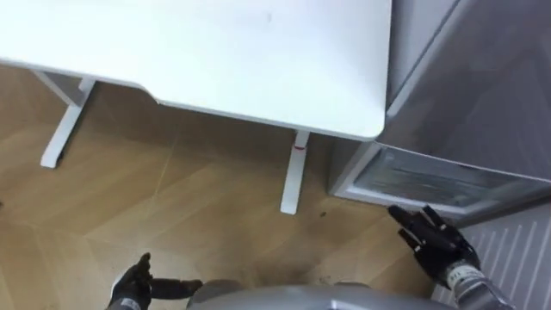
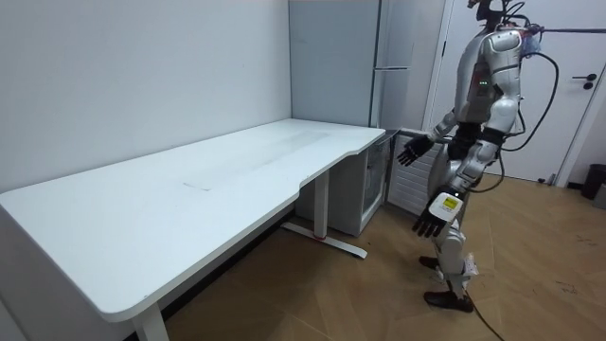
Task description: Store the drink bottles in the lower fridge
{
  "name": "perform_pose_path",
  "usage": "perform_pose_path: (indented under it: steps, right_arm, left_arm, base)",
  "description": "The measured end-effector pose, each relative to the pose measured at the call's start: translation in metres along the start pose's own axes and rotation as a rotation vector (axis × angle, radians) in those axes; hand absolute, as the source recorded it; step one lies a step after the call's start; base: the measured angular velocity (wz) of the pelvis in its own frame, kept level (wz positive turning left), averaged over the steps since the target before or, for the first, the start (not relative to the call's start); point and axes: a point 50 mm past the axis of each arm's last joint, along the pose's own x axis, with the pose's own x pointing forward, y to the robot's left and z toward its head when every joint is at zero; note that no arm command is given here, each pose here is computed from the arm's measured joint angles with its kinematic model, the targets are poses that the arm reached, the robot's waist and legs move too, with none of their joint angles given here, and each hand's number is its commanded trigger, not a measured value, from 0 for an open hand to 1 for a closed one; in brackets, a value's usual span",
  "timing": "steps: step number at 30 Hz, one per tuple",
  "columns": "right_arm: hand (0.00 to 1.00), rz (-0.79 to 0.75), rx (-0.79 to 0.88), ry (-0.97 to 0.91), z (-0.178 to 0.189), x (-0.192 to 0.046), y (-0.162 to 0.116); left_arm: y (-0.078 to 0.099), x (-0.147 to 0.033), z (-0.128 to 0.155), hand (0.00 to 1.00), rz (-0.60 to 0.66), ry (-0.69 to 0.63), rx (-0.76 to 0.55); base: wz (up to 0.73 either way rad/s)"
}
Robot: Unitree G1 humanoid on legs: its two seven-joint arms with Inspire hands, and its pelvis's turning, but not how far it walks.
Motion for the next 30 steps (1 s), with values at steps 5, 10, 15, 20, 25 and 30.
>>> perform_pose_path:
  steps: [5, 10, 15, 20, 25, 30]
  right_arm:
    - [0.00, 0.025, -0.167, -0.153, 0.034, 0.007, 0.025]
    - [0.00, -0.046, -0.466, -0.244, 0.056, 0.005, 0.044]
    - [0.00, -0.162, -0.750, -0.308, 0.068, 0.004, 0.054]
    - [0.00, -0.337, -0.831, -0.575, 0.116, -0.014, 0.071]
    - [0.00, -0.446, -0.745, -0.941, 0.170, -0.049, 0.088]
    - [0.00, -0.543, -0.614, -1.134, 0.190, -0.068, 0.088]
  left_arm:
    - [0.001, -0.001, -0.002, 0.00, 0.021, -0.008, 0.043]
    - [0.007, -0.002, -0.003, 0.00, 0.044, -0.010, 0.108]
    - [0.011, 0.001, 0.001, 0.00, 0.067, -0.007, 0.111]
    - [0.013, 0.000, -0.002, 0.00, 0.074, 0.011, 0.101]
    - [0.016, 0.001, 0.001, 0.00, 0.085, 0.006, 0.107]
    - [0.018, -0.001, -0.007, 0.00, 0.093, 0.041, 0.109]
  base:
    - [-0.10]
    - [-0.22]
    - [-0.19]
    - [-0.18]
    - [-0.03]
    - [0.01]
